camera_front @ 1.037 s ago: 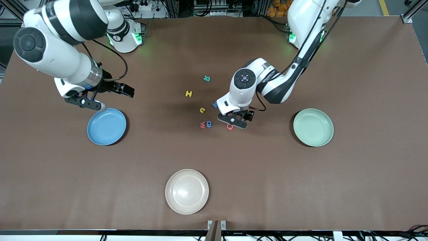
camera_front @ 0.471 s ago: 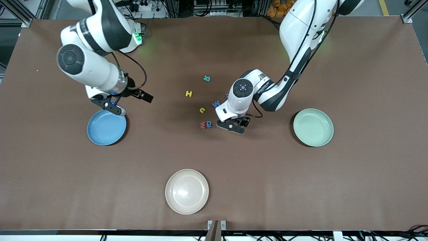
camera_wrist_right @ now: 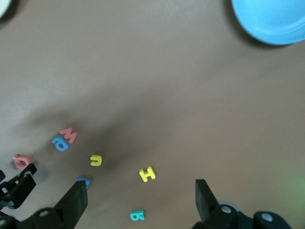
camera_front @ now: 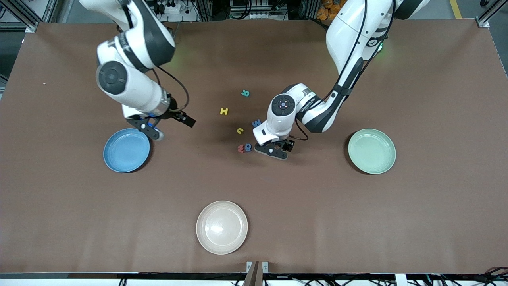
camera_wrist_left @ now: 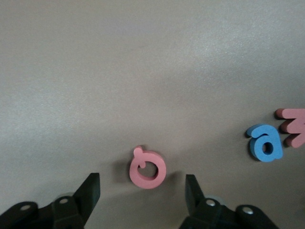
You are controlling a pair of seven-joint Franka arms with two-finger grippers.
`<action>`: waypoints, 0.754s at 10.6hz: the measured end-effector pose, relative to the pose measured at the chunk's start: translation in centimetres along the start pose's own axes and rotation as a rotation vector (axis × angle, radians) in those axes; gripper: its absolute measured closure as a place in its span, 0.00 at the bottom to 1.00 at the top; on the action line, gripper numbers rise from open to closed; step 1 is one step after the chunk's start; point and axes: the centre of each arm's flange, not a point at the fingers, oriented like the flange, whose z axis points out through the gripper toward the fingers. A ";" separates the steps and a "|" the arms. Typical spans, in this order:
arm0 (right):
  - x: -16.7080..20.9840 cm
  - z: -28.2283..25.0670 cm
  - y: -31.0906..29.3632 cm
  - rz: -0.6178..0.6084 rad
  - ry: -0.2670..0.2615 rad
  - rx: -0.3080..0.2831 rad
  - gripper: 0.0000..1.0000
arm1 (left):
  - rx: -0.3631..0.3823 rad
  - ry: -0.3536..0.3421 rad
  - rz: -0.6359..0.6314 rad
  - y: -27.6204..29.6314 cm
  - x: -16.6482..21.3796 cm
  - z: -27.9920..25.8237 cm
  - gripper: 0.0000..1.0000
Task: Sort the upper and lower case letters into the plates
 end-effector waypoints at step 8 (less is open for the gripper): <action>-2.5 6.8 -4.1 0.092 -0.010 0.000 0.00 | 0.008 -0.004 0.004 0.4 0.1 1.1 0.30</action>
